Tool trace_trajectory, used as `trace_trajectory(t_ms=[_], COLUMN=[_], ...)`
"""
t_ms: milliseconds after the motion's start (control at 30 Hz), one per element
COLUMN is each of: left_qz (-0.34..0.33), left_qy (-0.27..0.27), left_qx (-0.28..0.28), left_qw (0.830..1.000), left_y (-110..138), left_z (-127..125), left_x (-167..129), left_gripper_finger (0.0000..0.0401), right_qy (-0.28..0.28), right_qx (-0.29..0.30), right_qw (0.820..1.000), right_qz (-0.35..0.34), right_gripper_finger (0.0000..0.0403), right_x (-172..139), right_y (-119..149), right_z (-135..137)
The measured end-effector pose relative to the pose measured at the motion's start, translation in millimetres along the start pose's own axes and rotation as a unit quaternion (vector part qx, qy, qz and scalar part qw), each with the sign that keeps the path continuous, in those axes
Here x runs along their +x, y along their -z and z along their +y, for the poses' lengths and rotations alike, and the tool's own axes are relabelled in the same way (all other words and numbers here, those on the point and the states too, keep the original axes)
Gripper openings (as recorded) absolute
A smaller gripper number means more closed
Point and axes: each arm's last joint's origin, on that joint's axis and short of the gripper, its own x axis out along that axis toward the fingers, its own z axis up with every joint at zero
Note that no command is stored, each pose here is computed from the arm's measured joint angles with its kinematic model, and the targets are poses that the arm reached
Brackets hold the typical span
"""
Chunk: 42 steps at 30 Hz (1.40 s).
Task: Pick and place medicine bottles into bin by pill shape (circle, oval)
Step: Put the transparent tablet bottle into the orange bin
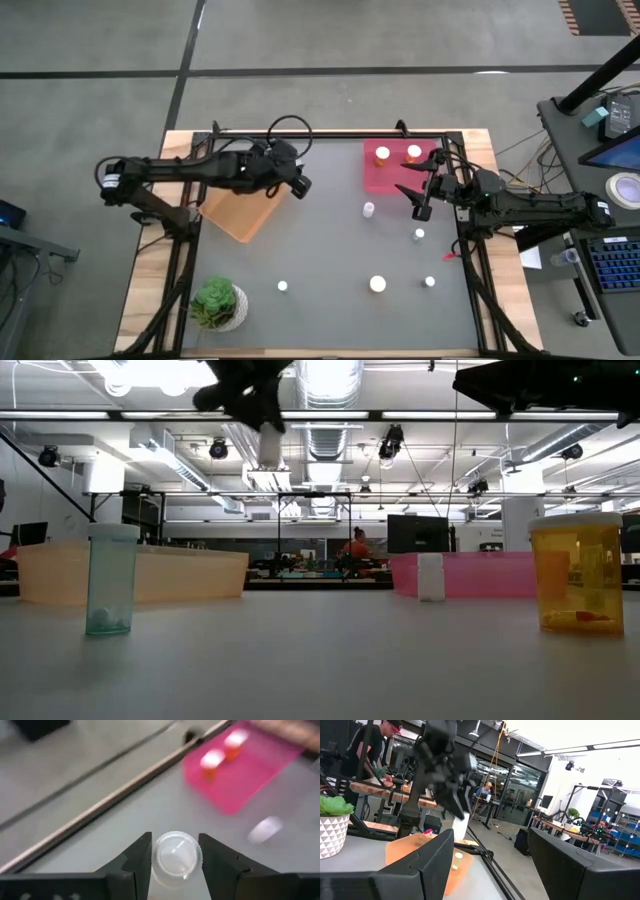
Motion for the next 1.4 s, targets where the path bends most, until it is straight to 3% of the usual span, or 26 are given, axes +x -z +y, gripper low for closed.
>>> trace_trajectory(t_ms=[100,267,500,633,767,900,1000,1100,1400], left_qz=[0.064,0.188,0.309,0.357,0.343,0.253,0.196,0.160,0.157], left_qy=[-0.017,0.097,0.277,0.343,0.456,0.571,0.622,0.643,0.648], left_qx=[-0.006,0.000,-0.032,-0.073,-0.073,-0.056,-0.045,-0.041,-0.034], left_qw=[0.998,0.977,0.909,0.866,0.818,0.779,0.757,0.748,0.745], left_y=[10.0,20.3,23.1,22.4,13.1,-8.0,-20.3,-27.3,-27.4], left_z=[7.0,-0.5,-9.2,-14.3,-25.6,-38.6,-43.1,-45.1,-45.2], left_x=[7.0,15.7,17.2,13.0,8.8,2.7,-1.9,-5.0,-5.5], left_gripper_finger=[0.0125,0.0125,0.0126,0.0126,0.0126,0.0126,0.0126,0.0126,0.0126], right_qy=[0.000,0.000,0.000,0.000,0.000,0.000,0.000,0.000,0.000], right_qx=[0.000,0.000,0.000,0.000,0.000,0.000,0.000,-0.001,-0.003], right_qw=[1.000,1.000,1.000,1.000,1.000,1.000,1.000,1.000,1.000], right_qz=[0.000,0.000,0.000,0.000,0.000,0.000,0.000,0.000,0.000], right_gripper_finger=[0.0247,0.0247,0.0247,0.0247,0.0247,0.0247,0.0247,0.0247,0.0247], right_x=[-0.1,0.0,0.0,-0.1,0.0,0.0,-0.1,-0.1,0.0], right_y=[-0.1,0.0,0.0,-0.1,-0.1,0.0,0.0,0.0,0.1], right_z=[-0.1,0.0,0.0,0.0,0.0,0.0,0.0,0.0,0.1])
